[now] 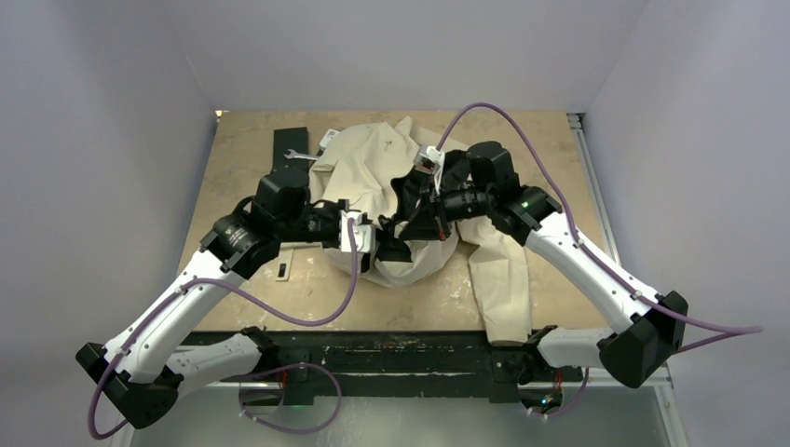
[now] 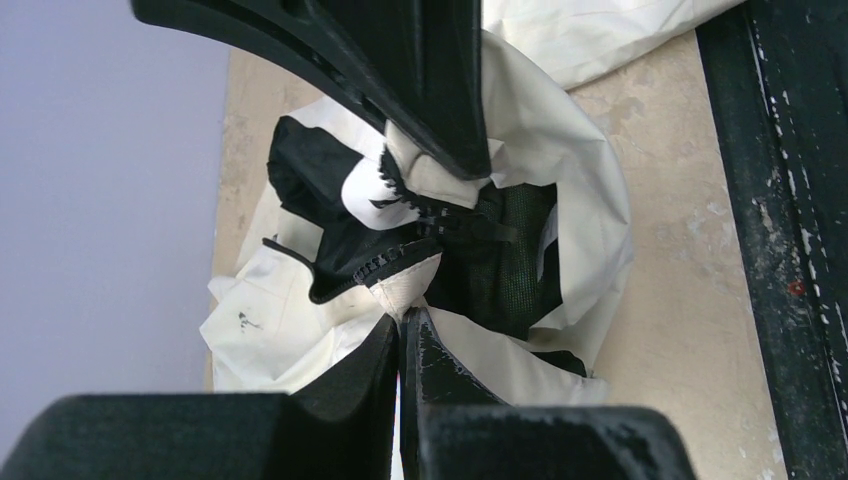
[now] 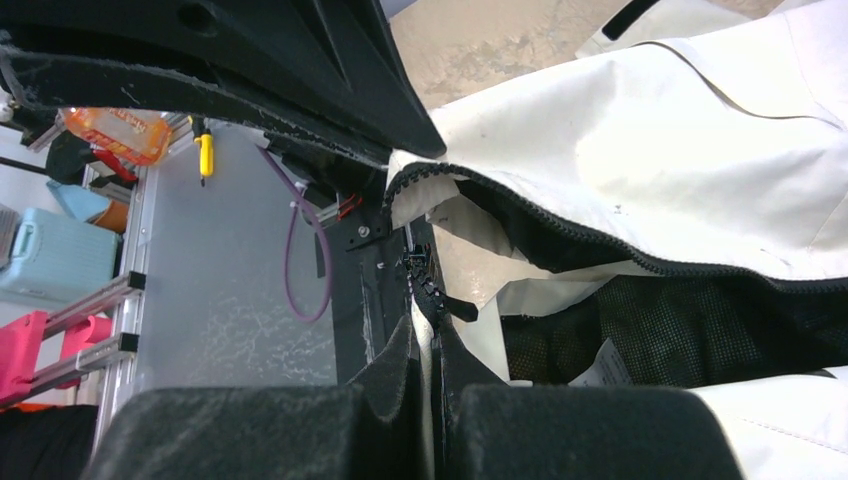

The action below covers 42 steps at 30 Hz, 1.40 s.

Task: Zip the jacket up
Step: Insert the zipper into the jacket.

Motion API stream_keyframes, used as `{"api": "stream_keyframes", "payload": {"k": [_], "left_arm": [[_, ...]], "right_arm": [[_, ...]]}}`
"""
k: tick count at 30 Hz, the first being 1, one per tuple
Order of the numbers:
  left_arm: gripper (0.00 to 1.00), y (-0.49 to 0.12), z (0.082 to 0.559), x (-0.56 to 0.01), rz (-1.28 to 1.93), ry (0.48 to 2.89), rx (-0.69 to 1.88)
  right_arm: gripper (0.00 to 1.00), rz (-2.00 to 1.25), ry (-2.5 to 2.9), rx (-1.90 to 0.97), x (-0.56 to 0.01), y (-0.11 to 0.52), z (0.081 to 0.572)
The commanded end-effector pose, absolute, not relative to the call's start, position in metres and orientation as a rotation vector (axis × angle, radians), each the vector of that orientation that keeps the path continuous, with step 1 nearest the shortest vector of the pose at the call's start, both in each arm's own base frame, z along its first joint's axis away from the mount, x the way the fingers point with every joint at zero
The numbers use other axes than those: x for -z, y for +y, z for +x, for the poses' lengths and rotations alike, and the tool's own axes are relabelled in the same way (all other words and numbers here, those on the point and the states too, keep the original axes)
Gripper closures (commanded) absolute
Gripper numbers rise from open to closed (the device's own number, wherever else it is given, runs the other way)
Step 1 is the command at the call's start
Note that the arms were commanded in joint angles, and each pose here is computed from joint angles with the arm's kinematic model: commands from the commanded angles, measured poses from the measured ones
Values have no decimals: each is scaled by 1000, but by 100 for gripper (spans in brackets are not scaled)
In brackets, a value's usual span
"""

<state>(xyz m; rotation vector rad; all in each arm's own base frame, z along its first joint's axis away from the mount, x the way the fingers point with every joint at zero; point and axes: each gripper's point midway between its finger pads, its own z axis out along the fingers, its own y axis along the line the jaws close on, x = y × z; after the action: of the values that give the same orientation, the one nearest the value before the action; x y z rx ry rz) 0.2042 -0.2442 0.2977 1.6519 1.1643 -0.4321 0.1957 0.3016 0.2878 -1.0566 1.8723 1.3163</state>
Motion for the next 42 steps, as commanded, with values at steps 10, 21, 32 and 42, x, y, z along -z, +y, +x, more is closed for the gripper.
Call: {"api": "stream_keyframes", "payload": {"k": [10,21,32,42], "left_arm": [[100,-252,208,-301,1652,1142,426],[100,-255,204,-301,1671,1122,430],[100,-254,202,-293,1707,1109,409],[100,-254,208,-290,1692,1134,366]], "right_arm": [[100,-1118,1790,-1364,-306,303,185],[100,-1112,1797,-1356,-307,304,189],[100,-1113,1791,-1357,-311,305,190],[100,-1131,1778,-1403,-310,304,181]]}}
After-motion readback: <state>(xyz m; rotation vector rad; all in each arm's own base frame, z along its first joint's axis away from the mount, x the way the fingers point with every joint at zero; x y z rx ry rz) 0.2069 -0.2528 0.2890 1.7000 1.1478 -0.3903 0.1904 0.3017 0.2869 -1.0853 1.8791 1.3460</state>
